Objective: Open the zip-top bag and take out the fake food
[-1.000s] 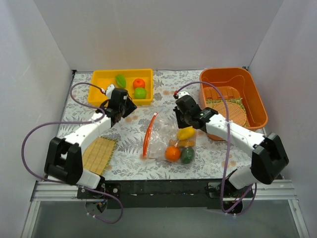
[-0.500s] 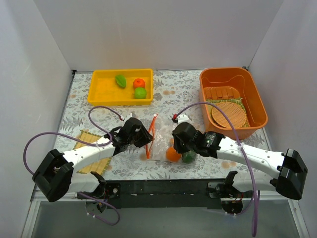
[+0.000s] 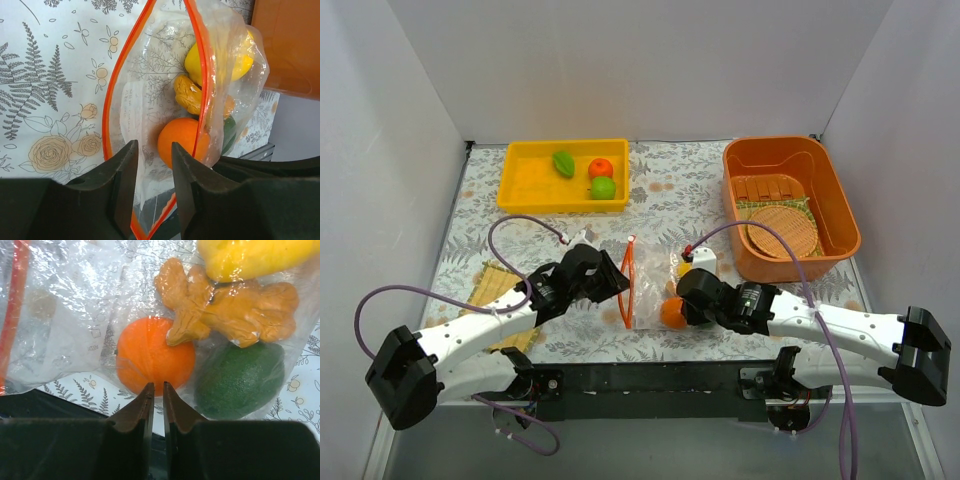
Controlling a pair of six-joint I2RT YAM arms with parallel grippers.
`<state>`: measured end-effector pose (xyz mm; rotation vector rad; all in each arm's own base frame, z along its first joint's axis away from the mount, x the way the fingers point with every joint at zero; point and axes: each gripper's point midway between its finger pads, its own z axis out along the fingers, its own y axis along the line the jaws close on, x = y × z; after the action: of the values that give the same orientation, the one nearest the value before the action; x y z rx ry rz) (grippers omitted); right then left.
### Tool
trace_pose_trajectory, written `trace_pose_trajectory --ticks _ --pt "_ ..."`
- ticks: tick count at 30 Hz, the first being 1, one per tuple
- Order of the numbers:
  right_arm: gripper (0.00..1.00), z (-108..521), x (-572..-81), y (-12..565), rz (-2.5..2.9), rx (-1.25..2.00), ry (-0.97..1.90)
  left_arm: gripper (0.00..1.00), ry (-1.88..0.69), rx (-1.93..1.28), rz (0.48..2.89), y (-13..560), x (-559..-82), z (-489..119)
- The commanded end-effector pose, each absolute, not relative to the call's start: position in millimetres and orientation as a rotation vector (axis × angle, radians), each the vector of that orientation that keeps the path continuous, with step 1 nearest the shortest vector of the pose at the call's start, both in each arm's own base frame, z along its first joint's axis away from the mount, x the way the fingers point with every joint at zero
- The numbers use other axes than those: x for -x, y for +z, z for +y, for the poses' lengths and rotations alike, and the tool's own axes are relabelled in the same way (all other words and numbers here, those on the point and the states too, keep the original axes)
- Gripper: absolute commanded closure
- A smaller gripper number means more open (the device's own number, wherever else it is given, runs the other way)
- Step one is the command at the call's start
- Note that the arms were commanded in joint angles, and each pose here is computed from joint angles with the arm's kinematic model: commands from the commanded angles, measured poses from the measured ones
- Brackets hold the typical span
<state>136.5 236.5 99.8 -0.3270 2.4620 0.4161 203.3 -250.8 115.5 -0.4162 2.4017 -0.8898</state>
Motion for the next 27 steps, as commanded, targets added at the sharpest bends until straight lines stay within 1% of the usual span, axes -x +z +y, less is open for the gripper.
trace_pose_trajectory --ticks 1,5,6,9,15,19,20,22,23,27 --pt "0.8 227.5 -138.9 94.9 2.457 0.272 0.37 0.69 -0.834 0.337 2.433 115.3 -205.8 -252.7" --pt "0.8 218.2 -142.0 92.1 2.447 0.243 0.323 0.69 -0.874 0.271 2.483 102.7 -209.8 -274.5" --pt "0.8 216.3 -142.0 91.5 2.449 0.237 0.315 0.69 -0.856 0.267 2.507 91.8 -211.5 -277.3" --pt "0.81 211.6 -142.0 86.7 2.446 0.227 0.298 0.69 -0.95 0.239 2.514 93.5 -209.8 -293.0" --pt "0.81 215.5 -139.9 68.9 2.471 0.237 0.298 0.62 -1.038 0.207 2.525 91.3 -205.1 -305.8" --pt "0.81 223.2 -142.9 62.6 2.477 0.251 0.293 0.53 -1.081 0.178 2.542 86.2 -193.4 -309.1" --pt "0.81 224.7 -144.1 62.8 2.474 0.26 0.294 0.47 -1.093 0.162 2.55 83.0 -188.4 -310.7" --pt "0.81 232.6 -149.2 64.9 2.462 0.264 0.315 0.44 -1.103 0.147 2.565 79.2 -183.3 -311.7" --pt "0.81 235.8 -149.7 64.5 2.466 0.274 0.327 0.39 -1.108 0.137 2.57 77.5 -180.1 -312.6" --pt "0.81 246.9 -156.6 68.3 2.459 0.302 0.335 0.3 -1.146 0.095 2.576 74.1 -169.5 -317.3"
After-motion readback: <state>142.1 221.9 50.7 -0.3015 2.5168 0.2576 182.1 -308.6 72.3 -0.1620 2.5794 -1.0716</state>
